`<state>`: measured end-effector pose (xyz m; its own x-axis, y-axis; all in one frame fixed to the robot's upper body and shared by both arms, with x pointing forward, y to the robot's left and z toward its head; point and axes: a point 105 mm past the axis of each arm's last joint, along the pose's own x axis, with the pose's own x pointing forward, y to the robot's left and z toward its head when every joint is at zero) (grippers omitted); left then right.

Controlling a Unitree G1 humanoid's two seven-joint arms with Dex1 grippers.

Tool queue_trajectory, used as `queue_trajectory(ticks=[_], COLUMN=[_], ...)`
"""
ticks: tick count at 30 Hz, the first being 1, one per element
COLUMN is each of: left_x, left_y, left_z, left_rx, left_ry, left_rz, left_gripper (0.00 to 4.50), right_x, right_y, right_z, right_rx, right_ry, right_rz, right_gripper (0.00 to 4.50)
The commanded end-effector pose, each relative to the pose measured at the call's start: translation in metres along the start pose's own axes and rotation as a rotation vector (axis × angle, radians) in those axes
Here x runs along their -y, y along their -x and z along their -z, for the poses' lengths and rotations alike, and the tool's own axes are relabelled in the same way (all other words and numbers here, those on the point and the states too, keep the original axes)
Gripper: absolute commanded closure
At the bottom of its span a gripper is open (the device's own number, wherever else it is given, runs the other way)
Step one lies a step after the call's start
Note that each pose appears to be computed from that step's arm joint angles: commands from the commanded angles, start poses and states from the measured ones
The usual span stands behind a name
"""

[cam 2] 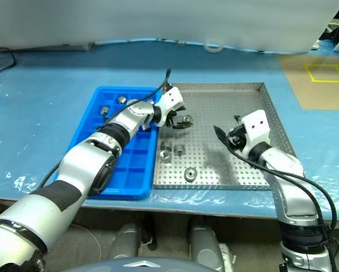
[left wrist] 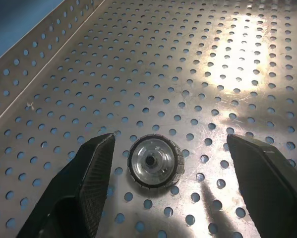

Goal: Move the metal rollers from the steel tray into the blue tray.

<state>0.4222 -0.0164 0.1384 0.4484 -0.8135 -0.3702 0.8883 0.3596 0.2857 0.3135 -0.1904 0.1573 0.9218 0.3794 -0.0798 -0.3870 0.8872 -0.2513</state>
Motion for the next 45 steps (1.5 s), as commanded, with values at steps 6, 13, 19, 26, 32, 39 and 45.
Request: queue_trajectory(ticks=[6, 13, 19, 26, 32, 39, 45], left_x=[-0.002, 0.003, 0.000, -0.006, -0.007, -0.010, -0.029], left_y=[-0.013, -0.016, -0.013, -0.007, -0.005, 0.013, 0.056], left_z=[0.009, 0.028, 0.042, 0.052, 0.038, -0.009, -0.033], left_rx=[-0.044, -0.096, -0.147, -0.179, -0.071, 0.203, 0.350], left_ry=[0.057, 0.090, 0.098, 0.073, 0.153, 0.234, 0.110], left_rz=[-0.150, -0.183, -0.238, -0.277, -0.225, -0.022, 0.062], left_gripper=[0.69, 0.69, 0.69, 1.95, 2.60, 2.60, 2.60], right_x=[0.003, 0.005, 0.001, -0.001, -0.004, -0.022, -0.043], right_y=[0.013, 0.016, 0.014, 0.012, 0.006, -0.005, -0.001], right_z=[-0.006, -0.004, -0.001, 0.001, -0.002, -0.017, -0.048], right_rx=[0.014, 0.006, -0.003, -0.007, 0.005, 0.060, 0.145], right_ry=[0.045, 0.042, 0.042, 0.035, 0.036, 0.004, -0.047], right_rz=[0.070, 0.093, 0.103, 0.100, 0.079, -0.055, -0.301], right_gripper=[0.76, 0.76, 0.76, 0.72, 0.72, 0.72, 0.72])
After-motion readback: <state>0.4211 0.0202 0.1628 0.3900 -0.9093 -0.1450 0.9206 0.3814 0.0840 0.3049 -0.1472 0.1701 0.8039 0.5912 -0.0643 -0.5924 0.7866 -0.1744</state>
